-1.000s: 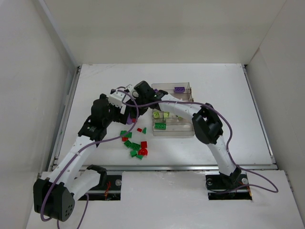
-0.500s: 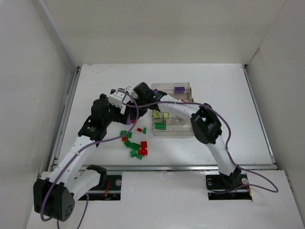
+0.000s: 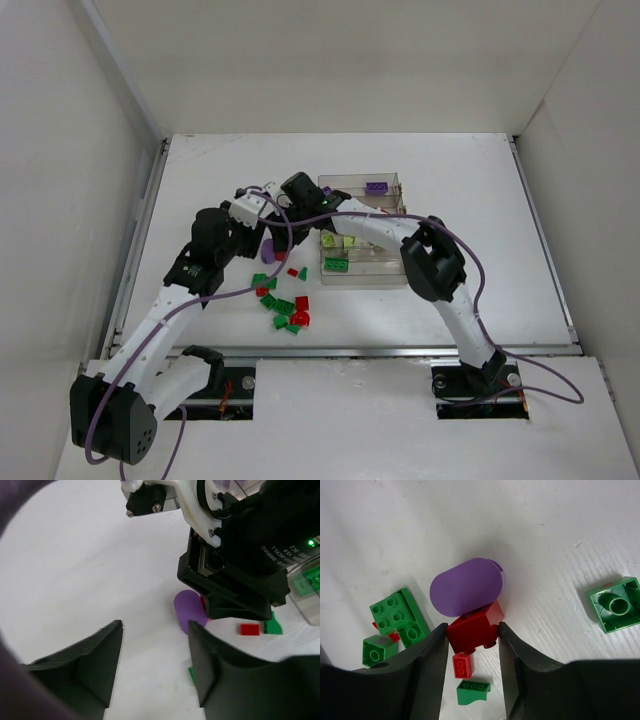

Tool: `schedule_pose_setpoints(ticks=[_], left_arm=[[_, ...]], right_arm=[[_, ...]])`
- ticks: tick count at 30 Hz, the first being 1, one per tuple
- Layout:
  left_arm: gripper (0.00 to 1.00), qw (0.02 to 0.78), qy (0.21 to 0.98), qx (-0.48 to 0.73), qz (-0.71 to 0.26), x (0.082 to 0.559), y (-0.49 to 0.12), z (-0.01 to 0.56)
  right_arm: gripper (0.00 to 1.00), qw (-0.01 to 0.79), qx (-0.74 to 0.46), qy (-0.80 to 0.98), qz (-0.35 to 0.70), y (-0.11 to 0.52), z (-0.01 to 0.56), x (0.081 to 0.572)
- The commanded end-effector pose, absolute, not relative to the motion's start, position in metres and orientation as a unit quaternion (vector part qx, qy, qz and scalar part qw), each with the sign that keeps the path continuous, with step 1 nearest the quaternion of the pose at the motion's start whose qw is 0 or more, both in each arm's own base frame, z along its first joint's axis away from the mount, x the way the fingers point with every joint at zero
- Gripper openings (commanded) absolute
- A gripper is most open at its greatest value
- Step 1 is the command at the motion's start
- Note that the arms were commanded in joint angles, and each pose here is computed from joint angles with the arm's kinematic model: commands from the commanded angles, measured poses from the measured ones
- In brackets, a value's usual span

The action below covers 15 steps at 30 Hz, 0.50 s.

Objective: Sort the legos into containers by color

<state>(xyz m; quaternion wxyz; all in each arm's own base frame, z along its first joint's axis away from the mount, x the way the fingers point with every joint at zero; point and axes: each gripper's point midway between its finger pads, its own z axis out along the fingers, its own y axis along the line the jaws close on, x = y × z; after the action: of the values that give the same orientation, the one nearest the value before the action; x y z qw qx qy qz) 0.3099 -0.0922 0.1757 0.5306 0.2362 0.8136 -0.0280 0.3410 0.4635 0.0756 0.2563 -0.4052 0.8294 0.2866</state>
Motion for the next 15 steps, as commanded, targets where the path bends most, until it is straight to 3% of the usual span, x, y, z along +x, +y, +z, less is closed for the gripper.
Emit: schedule_pose_setpoints(ticks=[1, 3, 5, 8, 10, 15], left_arm=[[0.34, 0.536, 0.794, 0.287, -0.002, 0.307, -0.088, 0.184], [0.28, 0.538, 0.78, 0.317, 0.026, 0.306, -0.083, 0.186], [0.32, 0.55, 0.755, 0.354, 0.048, 0.304, -0.081, 0.192], [0.53, 0.56, 0.694, 0.447, 0.068, 0.298, -0.089, 0.197], [0.76, 0.567, 0.65, 0.498, 0.087, 0.298, -0.095, 0.202], [0.86, 0.557, 0.571, 0.594, 0.102, 0.296, -0.11, 0.198]], right_arm=[[0.0, 0.259, -0.411, 0.808, 0.332, 0.453, 0.124, 0.337], [0.0, 0.253, -0.405, 0.806, 0.35, 0.443, 0.133, 0.341], [0.0, 0.253, -0.396, 0.801, 0.369, 0.433, 0.15, 0.342], [0.0, 0.257, -0.382, 0.799, 0.388, 0.42, 0.171, 0.347], [0.0, 0.259, -0.384, 0.79, 0.402, 0.418, 0.183, 0.345], [0.0, 0.259, -0.372, 0.785, 0.422, 0.409, 0.218, 0.34]])
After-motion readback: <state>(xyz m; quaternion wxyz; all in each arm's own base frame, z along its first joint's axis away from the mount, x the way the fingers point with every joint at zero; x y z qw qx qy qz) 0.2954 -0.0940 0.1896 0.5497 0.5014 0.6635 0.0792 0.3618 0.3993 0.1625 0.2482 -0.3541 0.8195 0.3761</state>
